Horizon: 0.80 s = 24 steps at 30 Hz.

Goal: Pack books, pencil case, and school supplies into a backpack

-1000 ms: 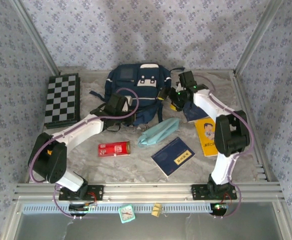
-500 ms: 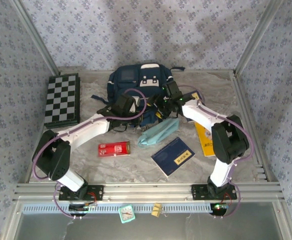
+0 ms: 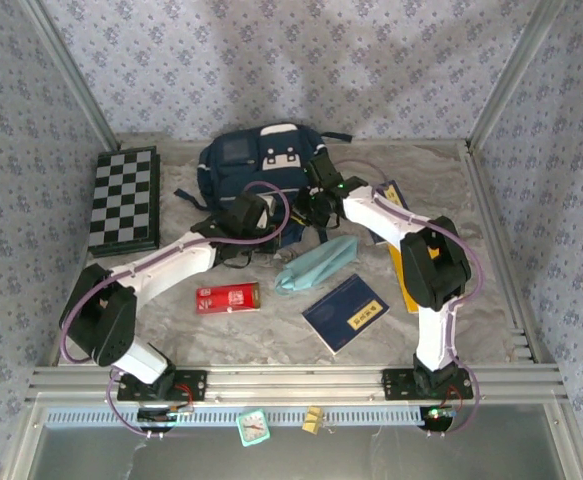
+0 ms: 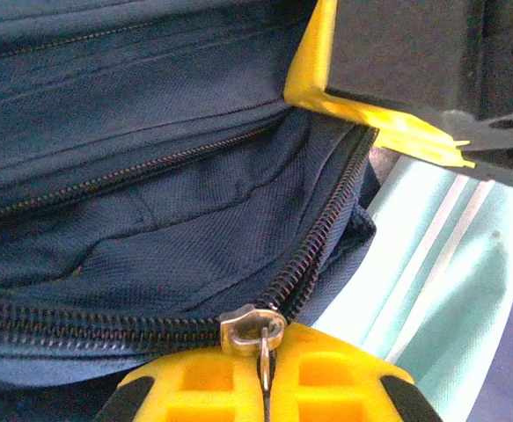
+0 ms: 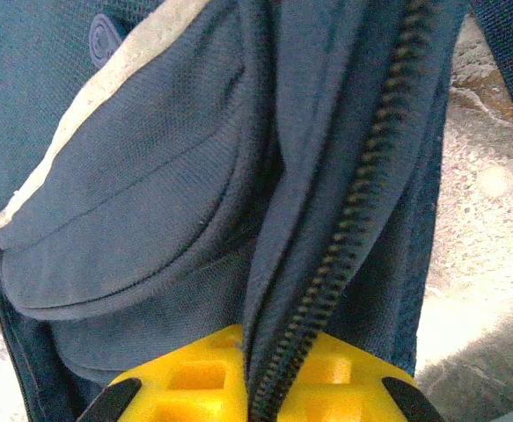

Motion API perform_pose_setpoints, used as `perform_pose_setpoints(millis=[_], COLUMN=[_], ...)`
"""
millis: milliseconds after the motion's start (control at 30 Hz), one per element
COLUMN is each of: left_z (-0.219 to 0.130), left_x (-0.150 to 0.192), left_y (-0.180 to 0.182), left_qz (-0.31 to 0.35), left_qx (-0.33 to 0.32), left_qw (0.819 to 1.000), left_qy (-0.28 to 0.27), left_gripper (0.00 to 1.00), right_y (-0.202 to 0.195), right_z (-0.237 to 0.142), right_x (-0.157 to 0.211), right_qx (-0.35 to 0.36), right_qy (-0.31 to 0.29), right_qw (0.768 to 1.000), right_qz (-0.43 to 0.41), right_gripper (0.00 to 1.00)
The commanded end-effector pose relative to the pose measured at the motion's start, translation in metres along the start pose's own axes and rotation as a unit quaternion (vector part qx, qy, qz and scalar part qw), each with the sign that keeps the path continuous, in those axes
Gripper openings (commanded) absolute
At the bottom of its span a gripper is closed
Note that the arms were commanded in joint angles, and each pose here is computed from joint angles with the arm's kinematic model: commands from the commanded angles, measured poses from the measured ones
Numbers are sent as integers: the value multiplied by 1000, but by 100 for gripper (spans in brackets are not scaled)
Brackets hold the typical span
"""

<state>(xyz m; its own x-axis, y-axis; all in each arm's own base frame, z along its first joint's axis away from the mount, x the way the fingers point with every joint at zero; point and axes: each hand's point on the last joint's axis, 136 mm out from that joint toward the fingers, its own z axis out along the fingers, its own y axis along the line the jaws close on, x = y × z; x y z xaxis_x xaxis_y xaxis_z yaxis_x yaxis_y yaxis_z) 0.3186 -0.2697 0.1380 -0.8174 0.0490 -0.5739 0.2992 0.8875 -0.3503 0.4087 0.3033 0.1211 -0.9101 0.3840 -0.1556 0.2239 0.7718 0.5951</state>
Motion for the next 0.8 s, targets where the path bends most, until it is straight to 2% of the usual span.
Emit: perform_pose_setpoints(millis=[0, 133, 267, 433, 567, 700, 767], left_z=[-21, -20, -20, -29, -29, -27, -28], left_x=[-11, -10, -5, 0, 2, -2, -9], left_y=[-28, -14, 19, 58, 83, 86, 76], left_qz=[8, -7, -42, -73, -90, -99, -102], left_qx=[52, 41, 8, -14, -30, -29, -4], left_qw=[998, 999, 999, 997, 995, 995, 994], left_qy=[-23, -20, -21, -29, -25, -19, -28], left_gripper=[0, 0, 0, 0, 0, 0, 0], right_y=[2, -13, -24, -41, -51, -54, -48], right_z=[-9, -27, -44, -46, -48, -52, -54], right_x=[-26, -49, -69, -89, -100, -102, -97], right_qx=[-5, 1, 0, -2, 29, 45, 41], right_qy=[-31, -50, -54, -38, -44, -53, -48], right_qw=[999, 998, 997, 998, 996, 993, 992], right_qz=[-43, -49, -61, -54, -70, -91, -111], right_gripper=[4, 0, 0, 0, 0, 3, 5])
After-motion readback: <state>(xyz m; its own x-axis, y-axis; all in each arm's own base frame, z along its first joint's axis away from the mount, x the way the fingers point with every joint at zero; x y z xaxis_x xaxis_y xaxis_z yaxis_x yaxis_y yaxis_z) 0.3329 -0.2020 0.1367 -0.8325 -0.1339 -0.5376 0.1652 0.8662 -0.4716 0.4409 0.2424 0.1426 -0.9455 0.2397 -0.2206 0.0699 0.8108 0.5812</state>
